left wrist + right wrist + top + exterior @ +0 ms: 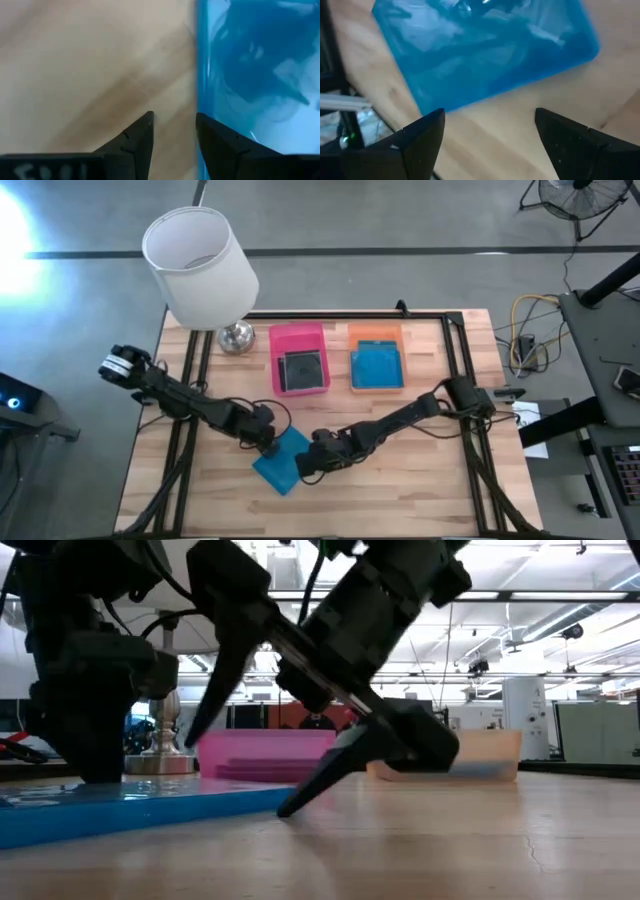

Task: Pick & place jewel cases by type
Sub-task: Put the blue cd case into the orange bin

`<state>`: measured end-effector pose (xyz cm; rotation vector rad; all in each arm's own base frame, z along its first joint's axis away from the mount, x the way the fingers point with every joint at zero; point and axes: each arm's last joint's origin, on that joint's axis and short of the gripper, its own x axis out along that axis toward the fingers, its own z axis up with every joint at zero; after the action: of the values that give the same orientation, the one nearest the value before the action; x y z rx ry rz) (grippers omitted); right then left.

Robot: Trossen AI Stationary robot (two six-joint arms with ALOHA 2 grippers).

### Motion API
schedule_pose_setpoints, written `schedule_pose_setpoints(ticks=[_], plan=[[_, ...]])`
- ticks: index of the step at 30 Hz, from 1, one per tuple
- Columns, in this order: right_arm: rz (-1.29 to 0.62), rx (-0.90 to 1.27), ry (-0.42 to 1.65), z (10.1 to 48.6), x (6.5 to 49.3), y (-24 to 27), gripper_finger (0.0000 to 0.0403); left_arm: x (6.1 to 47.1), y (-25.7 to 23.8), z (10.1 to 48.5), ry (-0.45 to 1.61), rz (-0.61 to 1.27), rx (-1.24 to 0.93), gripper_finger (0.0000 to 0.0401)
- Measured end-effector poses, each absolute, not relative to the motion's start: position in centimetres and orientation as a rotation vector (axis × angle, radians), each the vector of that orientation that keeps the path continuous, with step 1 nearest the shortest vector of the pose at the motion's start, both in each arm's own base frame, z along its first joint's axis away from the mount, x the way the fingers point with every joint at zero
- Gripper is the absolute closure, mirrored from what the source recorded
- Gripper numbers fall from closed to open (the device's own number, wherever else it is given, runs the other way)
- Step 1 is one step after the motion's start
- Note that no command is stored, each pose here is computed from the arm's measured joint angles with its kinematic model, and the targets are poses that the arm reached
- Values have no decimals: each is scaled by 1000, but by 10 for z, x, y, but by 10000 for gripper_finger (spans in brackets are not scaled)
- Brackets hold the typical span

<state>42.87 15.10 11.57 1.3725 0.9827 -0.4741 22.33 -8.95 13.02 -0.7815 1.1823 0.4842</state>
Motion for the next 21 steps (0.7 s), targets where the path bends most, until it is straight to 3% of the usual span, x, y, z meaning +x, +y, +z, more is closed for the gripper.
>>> schedule_pose_setpoints(ticks=[10, 18, 21], plan=[[-433, 1412, 901, 105, 439, 144, 107, 234, -113, 137, 1144, 224, -927, 270], [-157, 1206, 789, 159, 441, 139, 115, 229, -117, 134, 1154, 228, -880, 270], [-48, 1143, 629, 185, 447, 143, 115, 224, -118, 131, 1195, 215, -868, 270]])
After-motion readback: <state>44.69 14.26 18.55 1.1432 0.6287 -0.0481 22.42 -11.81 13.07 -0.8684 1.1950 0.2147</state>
